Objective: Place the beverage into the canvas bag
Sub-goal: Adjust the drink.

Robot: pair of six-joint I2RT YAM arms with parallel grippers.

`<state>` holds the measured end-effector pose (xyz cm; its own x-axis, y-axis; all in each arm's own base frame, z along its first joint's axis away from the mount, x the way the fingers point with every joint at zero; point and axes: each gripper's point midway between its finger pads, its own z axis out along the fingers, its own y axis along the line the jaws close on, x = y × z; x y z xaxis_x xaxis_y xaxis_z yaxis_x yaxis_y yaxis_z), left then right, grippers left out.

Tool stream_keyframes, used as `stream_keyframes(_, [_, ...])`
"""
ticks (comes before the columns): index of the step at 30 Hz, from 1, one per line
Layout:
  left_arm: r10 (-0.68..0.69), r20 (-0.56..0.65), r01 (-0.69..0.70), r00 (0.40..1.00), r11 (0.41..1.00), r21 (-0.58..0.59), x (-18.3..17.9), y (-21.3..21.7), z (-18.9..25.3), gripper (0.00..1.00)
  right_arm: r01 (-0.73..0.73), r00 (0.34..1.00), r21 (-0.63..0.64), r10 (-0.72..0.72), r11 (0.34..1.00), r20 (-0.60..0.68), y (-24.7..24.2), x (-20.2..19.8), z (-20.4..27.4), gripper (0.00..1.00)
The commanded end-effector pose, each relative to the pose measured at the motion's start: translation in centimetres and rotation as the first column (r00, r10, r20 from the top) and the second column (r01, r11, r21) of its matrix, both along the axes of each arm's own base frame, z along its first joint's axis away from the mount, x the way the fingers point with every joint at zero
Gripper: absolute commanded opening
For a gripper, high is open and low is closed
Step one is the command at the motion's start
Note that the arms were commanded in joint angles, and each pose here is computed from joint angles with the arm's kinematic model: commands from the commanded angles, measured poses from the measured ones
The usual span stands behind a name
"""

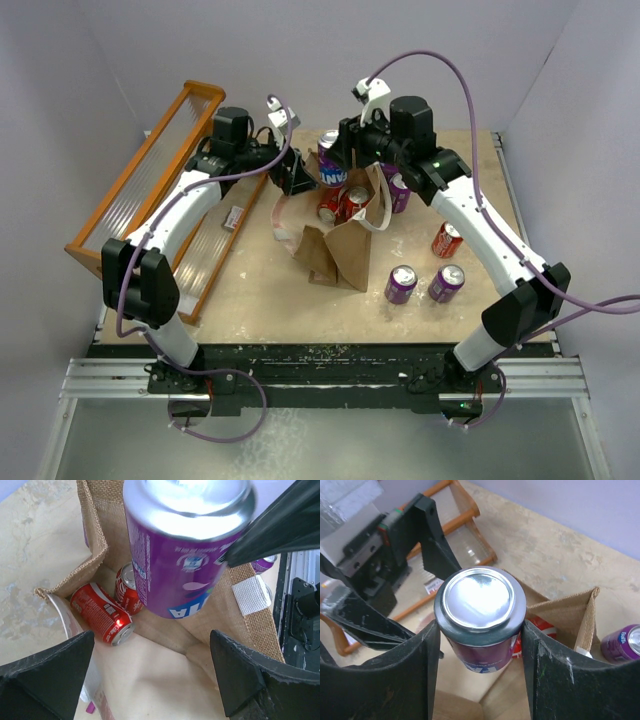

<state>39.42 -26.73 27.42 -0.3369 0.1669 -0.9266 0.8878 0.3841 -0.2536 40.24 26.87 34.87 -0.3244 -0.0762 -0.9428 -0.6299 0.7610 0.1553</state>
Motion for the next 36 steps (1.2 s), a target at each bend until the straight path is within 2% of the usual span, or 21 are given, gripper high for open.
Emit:
stream_keyframes(1, [-0.073, 0.176, 0.097, 0.982, 0.986, -0.132, 0.5, -1.3, 5.2, 0.99, -0.040, 0.982, 0.220, -0.003, 0.975, 0.188, 0.3, -1.0, 10.7, 0.00])
stream_keyframes(5, [-0.142, 0.208, 0.185, 0.968, 0.962, -0.199, -0.3, -2.2, 6.9, 0.99, -0.054, 0.981, 0.255, 0.004, 0.966, 0.193, 0.5, -1.2, 11.6, 0.00])
stream_keyframes(10, [-0.156, 0.204, 0.204, 0.966, 0.950, -0.237, -0.2, -2.7, 7.2, 1.00, -0.065, 0.983, 0.311, 0.008, 0.948, 0.183, 0.8, -1.4, 12.5, 0.00])
stream_keyframes(16, [-0.173, 0.204, 0.224, 0.963, 0.939, -0.259, -1.0, -3.5, 7.2, 0.91, -0.068, 0.983, 0.355, 0.002, 0.932, 0.182, 1.0, -1.6, 13.3, 0.00])
stream_keyframes(18, [-0.171, 0.201, 0.222, 0.965, 0.936, -0.271, -1.0, -3.7, 7.3, 0.85, -0.065, 0.984, 0.361, -0.001, 0.930, 0.178, 1.0, -1.5, 13.3, 0.00])
stream_keyframes(20, [-0.165, 0.204, 0.219, 0.965, 0.935, -0.279, -1.0, -3.7, 7.7, 0.74, -0.060, 0.985, 0.366, -0.003, 0.929, 0.170, 1.0, -1.5, 13.1, 0.00])
stream_keyframes(23, [-0.168, 0.218, 0.225, 0.961, 0.935, -0.273, -1.0, -3.7, 8.2, 0.46, -0.051, 0.985, 0.371, -0.015, 0.927, 0.173, 0.8, -1.5, 12.9, 0.00])
stream_keyframes(24, [-0.170, 0.224, 0.227, 0.960, 0.939, -0.259, -1.0, -3.7, 8.2, 0.35, -0.047, 0.984, 0.368, -0.019, 0.929, 0.175, 0.6, -1.5, 12.7, 0.08])
stream_keyframes(26, [-0.175, 0.249, 0.227, 0.953, 0.953, -0.202, -0.8, -3.4, 7.9, 0.09, -0.045, 0.984, 0.356, -0.020, 0.933, 0.176, 0.5, -1.5, 12.2, 0.39])
stream_keyframes(27, [-0.167, 0.263, 0.216, 0.950, 0.962, -0.168, -0.6, -3.2, 7.9, 0.00, -0.058, 0.983, 0.345, -0.007, 0.937, 0.185, 0.6, -1.7, 12.1, 0.57])
stream_keyframes(28, [-0.154, 0.288, 0.198, 0.945, 0.972, -0.129, -0.2, -2.9, 7.9, 0.00, -0.074, 0.981, 0.330, 0.009, 0.941, 0.193, 0.7, -1.9, 11.9, 0.76])
stream_keyframes(29, [-0.146, 0.319, 0.183, 0.936, 0.979, -0.089, 0.0, -2.5, 8.2, 0.00, -0.084, 0.981, 0.313, 0.023, 0.946, 0.193, 0.7, -2.1, 11.7, 0.86])
stream_keyframes(31, [-0.130, 0.374, 0.142, 0.918, 0.990, -0.005, 0.7, -1.7, 8.4, 0.00, -0.099, 0.980, 0.290, 0.044, 0.952, 0.192, 0.8, -2.3, 11.6, 0.96])
stream_keyframes(36, [-0.110, 0.470, 0.066, 0.876, 0.992, 0.109, 1.6, -0.2, 9.7, 0.00, -0.122, 0.985, 0.292, 0.079, 0.949, 0.155, 1.5, -2.1, 11.0, 0.98])
